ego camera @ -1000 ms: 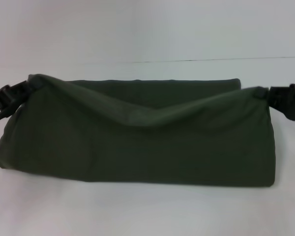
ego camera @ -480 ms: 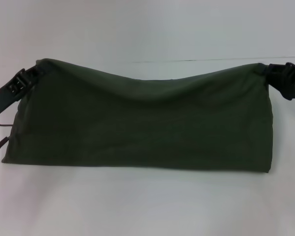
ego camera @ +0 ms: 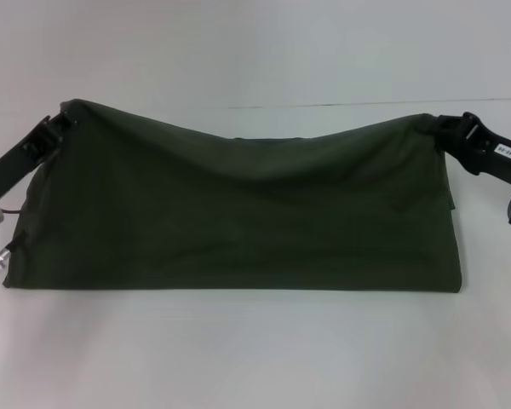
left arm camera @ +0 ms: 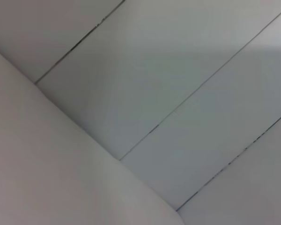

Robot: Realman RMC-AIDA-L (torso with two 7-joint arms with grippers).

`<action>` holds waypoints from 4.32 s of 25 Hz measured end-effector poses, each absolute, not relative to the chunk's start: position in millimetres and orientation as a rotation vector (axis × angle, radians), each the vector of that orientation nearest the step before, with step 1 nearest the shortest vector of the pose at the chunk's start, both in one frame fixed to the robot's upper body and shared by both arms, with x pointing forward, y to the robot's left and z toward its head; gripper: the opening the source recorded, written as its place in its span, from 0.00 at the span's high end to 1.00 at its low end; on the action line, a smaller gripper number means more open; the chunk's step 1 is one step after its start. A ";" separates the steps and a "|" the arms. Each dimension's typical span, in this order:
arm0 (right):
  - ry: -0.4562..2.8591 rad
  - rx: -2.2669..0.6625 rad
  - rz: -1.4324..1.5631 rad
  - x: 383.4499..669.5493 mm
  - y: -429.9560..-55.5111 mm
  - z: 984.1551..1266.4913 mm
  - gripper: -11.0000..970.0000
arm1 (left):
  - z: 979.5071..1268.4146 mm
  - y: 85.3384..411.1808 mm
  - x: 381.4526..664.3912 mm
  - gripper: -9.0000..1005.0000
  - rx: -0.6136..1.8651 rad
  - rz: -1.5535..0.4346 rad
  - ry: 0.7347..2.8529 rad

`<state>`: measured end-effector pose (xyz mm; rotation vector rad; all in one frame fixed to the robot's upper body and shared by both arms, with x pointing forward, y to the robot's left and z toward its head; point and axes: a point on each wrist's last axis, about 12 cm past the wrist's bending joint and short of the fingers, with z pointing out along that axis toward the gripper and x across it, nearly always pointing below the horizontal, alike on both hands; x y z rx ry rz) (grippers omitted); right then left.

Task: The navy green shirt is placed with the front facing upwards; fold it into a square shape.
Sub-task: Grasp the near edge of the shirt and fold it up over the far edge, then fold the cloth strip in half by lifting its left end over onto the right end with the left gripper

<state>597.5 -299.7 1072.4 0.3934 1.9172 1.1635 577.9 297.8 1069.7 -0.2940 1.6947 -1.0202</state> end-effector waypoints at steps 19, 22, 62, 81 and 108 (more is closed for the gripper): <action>1.898 0.426 1.105 606.1 -286.4 1067.7 0.94 | 1060.7 285.0 592.0 0.96 -0.353 -0.888 1.674; 1.893 0.418 1.109 608.0 -283.8 1069.1 0.94 | 1061.7 287.3 592.1 0.96 -0.368 -0.880 1.656; 1.875 0.449 1.017 617.6 -270.0 1061.0 0.58 | 1045.7 278.0 599.0 0.96 -0.485 -0.716 1.658; 1.863 0.449 1.031 604.8 -276.2 1053.5 0.04 | 1043.8 289.3 597.1 0.56 -0.597 -0.688 1.612; 2.037 0.042 1.196 566.3 -355.4 1108.5 0.05 | 1109.8 364.7 568.2 0.31 -0.156 -0.910 2.140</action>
